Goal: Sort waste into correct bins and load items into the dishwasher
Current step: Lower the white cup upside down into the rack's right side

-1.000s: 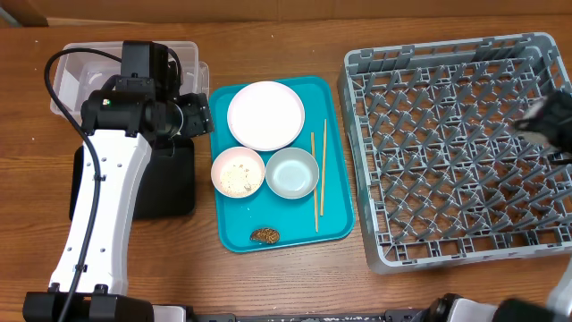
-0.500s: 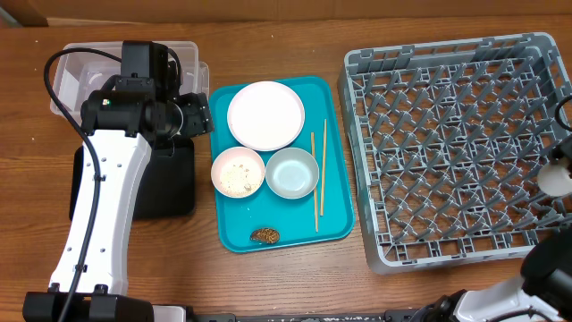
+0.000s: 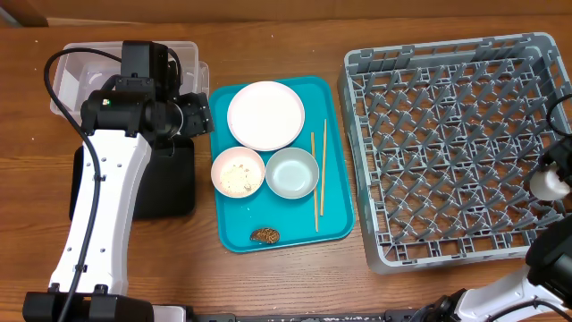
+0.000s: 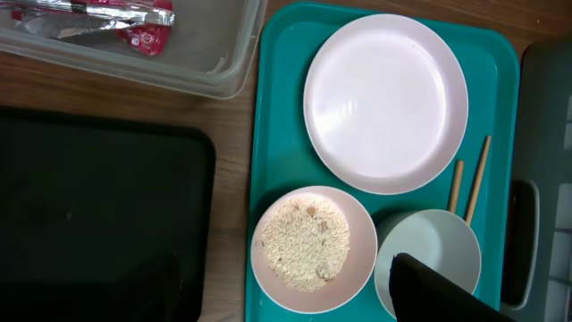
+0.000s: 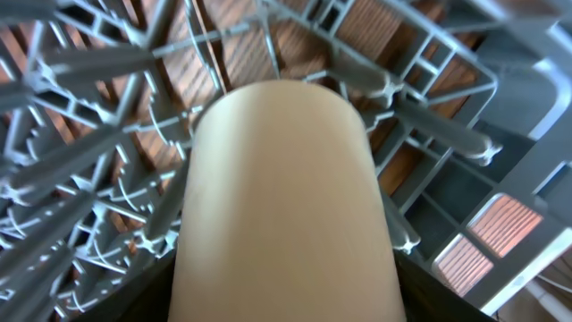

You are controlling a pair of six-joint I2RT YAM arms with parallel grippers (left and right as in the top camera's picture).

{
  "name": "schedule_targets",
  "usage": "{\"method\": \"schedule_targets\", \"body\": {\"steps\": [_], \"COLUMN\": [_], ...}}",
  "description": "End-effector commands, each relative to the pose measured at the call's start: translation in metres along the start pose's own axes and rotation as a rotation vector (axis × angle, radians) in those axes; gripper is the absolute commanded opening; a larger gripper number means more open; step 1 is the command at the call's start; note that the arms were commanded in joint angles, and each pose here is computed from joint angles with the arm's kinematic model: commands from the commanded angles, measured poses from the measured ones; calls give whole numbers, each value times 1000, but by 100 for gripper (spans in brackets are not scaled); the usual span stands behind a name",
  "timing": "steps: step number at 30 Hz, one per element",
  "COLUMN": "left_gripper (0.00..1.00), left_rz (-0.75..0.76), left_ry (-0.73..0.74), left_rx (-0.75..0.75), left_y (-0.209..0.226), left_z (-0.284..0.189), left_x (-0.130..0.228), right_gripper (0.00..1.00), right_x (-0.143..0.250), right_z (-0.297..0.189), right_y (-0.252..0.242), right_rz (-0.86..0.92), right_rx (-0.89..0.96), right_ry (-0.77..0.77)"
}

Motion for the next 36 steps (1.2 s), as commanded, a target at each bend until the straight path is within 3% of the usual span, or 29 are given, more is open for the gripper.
{"method": "schedule_targets", "body": {"steps": [1, 3, 5, 7, 21, 31, 34, 35, 36], "left_gripper": [76, 77, 77, 77, 77, 77, 77, 77, 76], "left_rz": [21, 21, 21, 20, 26, 26, 26, 26, 26], "left_ry": [-10, -10, -9, -10, -9, -7, -5, -5, -5], "left_rx": [2, 1, 2, 2, 4, 3, 3, 3, 3], "left_y": [0, 0, 0, 0, -2, -2, -2, -2, -2], "left_z": [-4, -4, -4, -4, -3, -3, -3, -3, -3], "left_x": [0, 0, 0, 0, 1, 1, 2, 2, 2], "right_gripper": [12, 25, 24, 4, 4, 12, 20, 28, 45], "right_x": [3, 3, 4, 5, 14, 15, 15, 15, 15], "right_z": [11, 14, 15, 15, -19, -19, -18, -18, -18], "right_y": [-7, -7, -7, -6, -4, -4, -4, -4, -4], "right_rz": [38, 38, 37, 38, 34, 34, 34, 34, 34], "right_rx": [31, 31, 31, 24, -26, -26, -25, -25, -25], "right_ry": [15, 16, 21, 24, 80, 82, 85, 86, 87]}}
Point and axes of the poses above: each gripper's point midway between its finger pads, its own z axis out along the fingers, its own y axis along the line the jaws close on, x = y × z, the point moved 5 cm from there along -z, back along the fingers, and after that the axes turned 4 degrees about -z, right-handed, at the moved point
